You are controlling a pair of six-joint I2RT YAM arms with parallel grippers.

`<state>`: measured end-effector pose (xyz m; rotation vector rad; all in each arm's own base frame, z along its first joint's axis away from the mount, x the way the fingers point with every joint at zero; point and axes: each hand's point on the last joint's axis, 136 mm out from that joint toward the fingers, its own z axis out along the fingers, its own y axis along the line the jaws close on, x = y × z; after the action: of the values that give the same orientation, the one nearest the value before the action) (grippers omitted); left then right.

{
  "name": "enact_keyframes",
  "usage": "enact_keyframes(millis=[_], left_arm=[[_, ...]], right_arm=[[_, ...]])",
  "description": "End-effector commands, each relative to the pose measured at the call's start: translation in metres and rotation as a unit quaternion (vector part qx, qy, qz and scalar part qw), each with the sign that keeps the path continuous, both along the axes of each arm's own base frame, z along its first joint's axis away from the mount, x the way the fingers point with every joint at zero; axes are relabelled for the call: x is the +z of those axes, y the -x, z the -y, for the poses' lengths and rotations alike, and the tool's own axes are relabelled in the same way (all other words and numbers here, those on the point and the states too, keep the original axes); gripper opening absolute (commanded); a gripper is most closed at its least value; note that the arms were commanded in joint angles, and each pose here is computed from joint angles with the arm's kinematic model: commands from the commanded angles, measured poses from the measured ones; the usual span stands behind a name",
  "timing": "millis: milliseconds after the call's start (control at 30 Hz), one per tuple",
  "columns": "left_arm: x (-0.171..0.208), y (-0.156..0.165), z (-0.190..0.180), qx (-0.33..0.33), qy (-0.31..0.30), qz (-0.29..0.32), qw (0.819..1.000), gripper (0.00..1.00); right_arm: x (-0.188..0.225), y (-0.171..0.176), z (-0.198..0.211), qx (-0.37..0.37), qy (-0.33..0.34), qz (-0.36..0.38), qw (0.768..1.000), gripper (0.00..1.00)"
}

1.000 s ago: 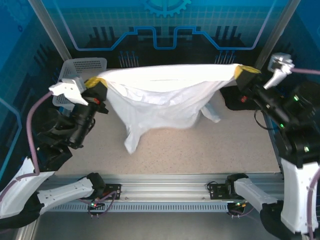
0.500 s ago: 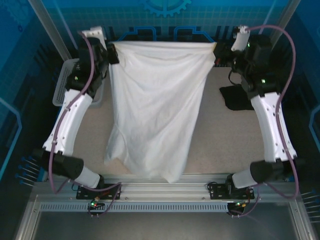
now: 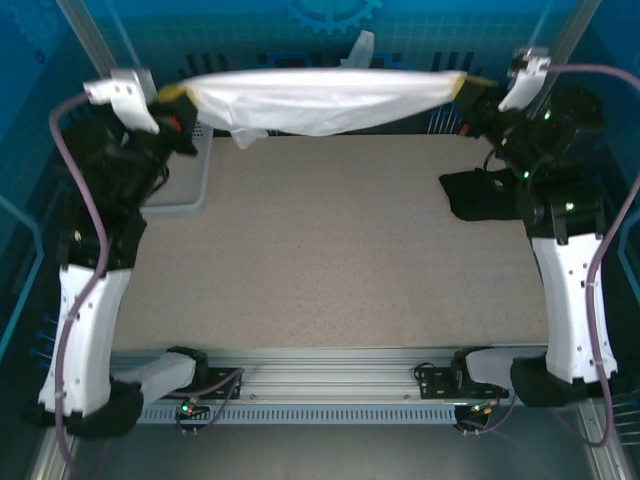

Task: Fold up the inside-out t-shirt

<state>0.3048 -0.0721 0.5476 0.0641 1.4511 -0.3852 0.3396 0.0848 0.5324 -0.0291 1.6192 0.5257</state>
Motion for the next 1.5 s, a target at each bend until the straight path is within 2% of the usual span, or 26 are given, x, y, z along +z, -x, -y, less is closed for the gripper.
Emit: enact_keyframes(millis=[0,100,167,267,367,467,633,733,833,933,1000,1100,1233,1333,1467], left_arm=[[-0.073,0.011,0.032,-0.074,-0.016,-0.047,0.996,0.00],[-0.185,0.022,0.066,-0.123,-0.050,-0.156,0.979,0.00],[-0.263,0.034,0.096,-0.152,-0.083,-0.231,0.958,0.00],[-0.354,0.048,0.124,-0.172,-0.110,-0.334,0.920,0.00],[-0.410,0.058,0.141,-0.183,-0.121,-0.407,0.887,0.01],[-0.443,0.065,0.151,-0.191,-0.162,-0.419,0.872,0.03],[-0.465,0.079,0.153,-0.205,-0.197,-0.435,0.855,0.12],[-0.459,0.088,0.160,-0.226,-0.200,-0.424,0.854,0.30],[-0.438,0.094,0.177,-0.261,-0.205,-0.384,0.862,0.49],[-0.418,0.094,0.201,-0.285,-0.235,-0.328,0.869,0.59],[-0.413,0.089,0.220,-0.289,-0.261,-0.305,0.869,0.62],[-0.420,0.084,0.257,-0.301,-0.311,-0.283,0.856,0.65],[-0.435,0.070,0.302,-0.303,-0.336,-0.262,0.853,0.66],[-0.446,0.057,0.322,-0.297,-0.351,-0.250,0.852,0.66],[-0.457,0.034,0.328,-0.263,-0.381,-0.234,0.855,0.65]], right_arm=[[-0.108,-0.003,0.027,-0.068,0.036,-0.133,0.988,0.00],[-0.200,0.009,0.035,-0.081,0.051,-0.229,0.969,0.00],[-0.268,0.015,0.038,-0.083,0.055,-0.306,0.947,0.00],[-0.339,0.020,0.039,-0.068,0.047,-0.396,0.914,0.00],[-0.380,0.021,0.039,-0.050,0.035,-0.452,0.890,0.00],[-0.397,0.020,0.040,-0.041,0.031,-0.477,0.877,0.01],[-0.402,0.025,0.039,-0.030,0.035,-0.490,0.870,0.01],[-0.398,0.030,0.035,-0.019,0.029,-0.490,0.871,0.01],[-0.389,0.035,0.026,0.003,0.011,-0.485,0.875,0.01],[-0.377,0.039,0.018,0.024,-0.007,-0.479,0.877,0.01],[-0.367,0.042,0.011,0.040,-0.025,-0.472,0.880,0.01],[-0.353,0.045,0.002,0.064,-0.054,-0.465,0.882,0.01],[-0.332,0.046,0.001,0.082,-0.094,-0.449,0.885,0.01],[-0.320,0.048,0.000,0.091,-0.120,-0.439,0.886,0.01],[-0.316,0.049,0.001,0.095,-0.133,-0.434,0.886,0.01]])
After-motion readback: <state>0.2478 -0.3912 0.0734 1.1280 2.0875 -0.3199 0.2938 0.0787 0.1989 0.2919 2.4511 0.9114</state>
